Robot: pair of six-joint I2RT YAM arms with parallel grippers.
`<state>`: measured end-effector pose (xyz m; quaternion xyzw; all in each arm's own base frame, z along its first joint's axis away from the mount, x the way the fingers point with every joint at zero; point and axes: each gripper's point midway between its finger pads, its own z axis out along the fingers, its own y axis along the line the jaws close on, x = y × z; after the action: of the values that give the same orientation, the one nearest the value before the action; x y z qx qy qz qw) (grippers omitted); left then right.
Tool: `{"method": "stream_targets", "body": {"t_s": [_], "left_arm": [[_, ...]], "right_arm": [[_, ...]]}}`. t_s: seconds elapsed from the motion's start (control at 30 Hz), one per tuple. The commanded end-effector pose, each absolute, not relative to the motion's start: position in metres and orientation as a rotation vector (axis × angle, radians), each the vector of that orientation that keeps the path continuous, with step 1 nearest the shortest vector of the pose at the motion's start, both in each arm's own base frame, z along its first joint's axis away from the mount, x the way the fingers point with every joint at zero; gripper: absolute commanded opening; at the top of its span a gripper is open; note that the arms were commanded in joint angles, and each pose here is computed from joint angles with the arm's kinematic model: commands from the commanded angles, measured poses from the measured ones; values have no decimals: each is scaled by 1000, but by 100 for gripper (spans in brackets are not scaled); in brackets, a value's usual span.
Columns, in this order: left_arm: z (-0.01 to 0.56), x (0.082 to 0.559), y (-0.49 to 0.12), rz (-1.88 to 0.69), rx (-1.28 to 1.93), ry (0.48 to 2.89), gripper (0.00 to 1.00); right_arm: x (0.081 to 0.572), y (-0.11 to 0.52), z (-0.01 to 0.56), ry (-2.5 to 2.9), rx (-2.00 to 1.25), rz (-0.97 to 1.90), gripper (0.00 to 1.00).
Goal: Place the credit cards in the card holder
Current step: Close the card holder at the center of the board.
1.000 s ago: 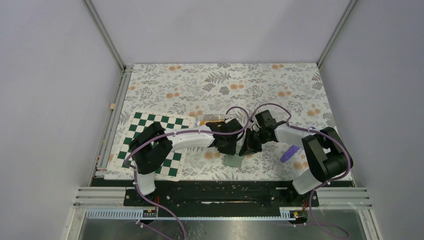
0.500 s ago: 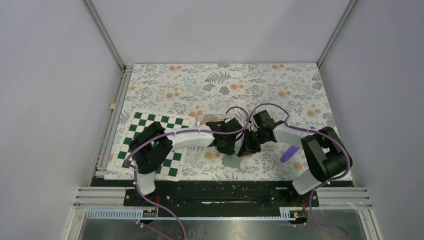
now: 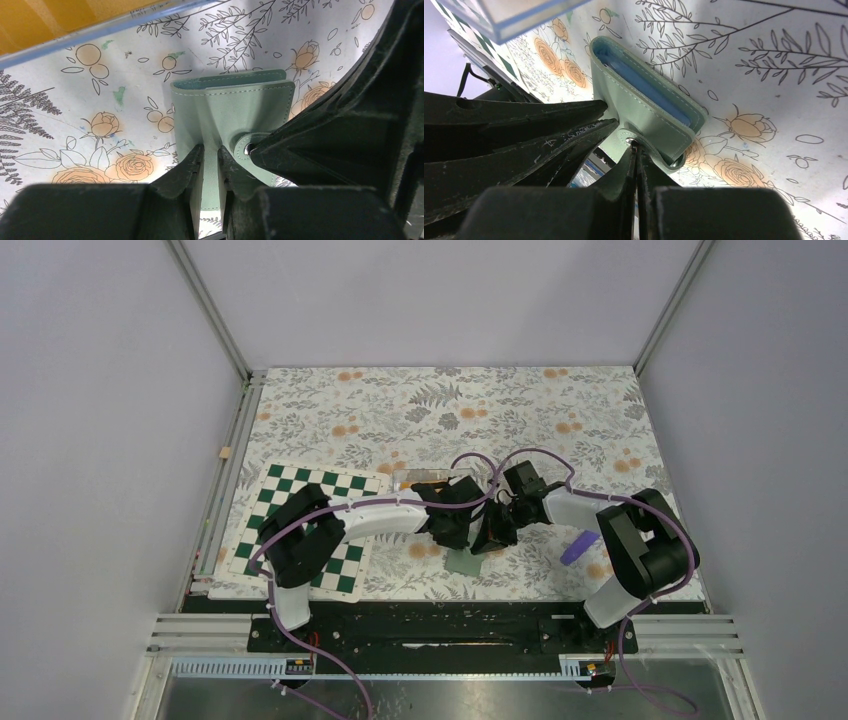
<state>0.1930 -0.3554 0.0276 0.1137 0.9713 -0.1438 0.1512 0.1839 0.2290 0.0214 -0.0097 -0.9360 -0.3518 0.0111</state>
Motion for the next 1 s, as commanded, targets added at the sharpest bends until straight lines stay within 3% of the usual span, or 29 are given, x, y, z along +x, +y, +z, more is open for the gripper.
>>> {"method": "stream_targets", "body": {"t_s": [0.0,0.1,0.2,0.97], "left_arm": [[21,189,-348,-378,342,2807,16],[33,193,-355,-495,286,2766,30],[42,196,-359,-637,204,2746,36],[52,179,-385,-1060,240,2699,33]], "right_arm": [[168,223,5,-2903,-12,-1008,3],[161,221,5,-2884,-6,-1007,3],[156,219,1,-2873,-6,-996,3],[153,218,-9,-2850,-23,-975,3]]}}
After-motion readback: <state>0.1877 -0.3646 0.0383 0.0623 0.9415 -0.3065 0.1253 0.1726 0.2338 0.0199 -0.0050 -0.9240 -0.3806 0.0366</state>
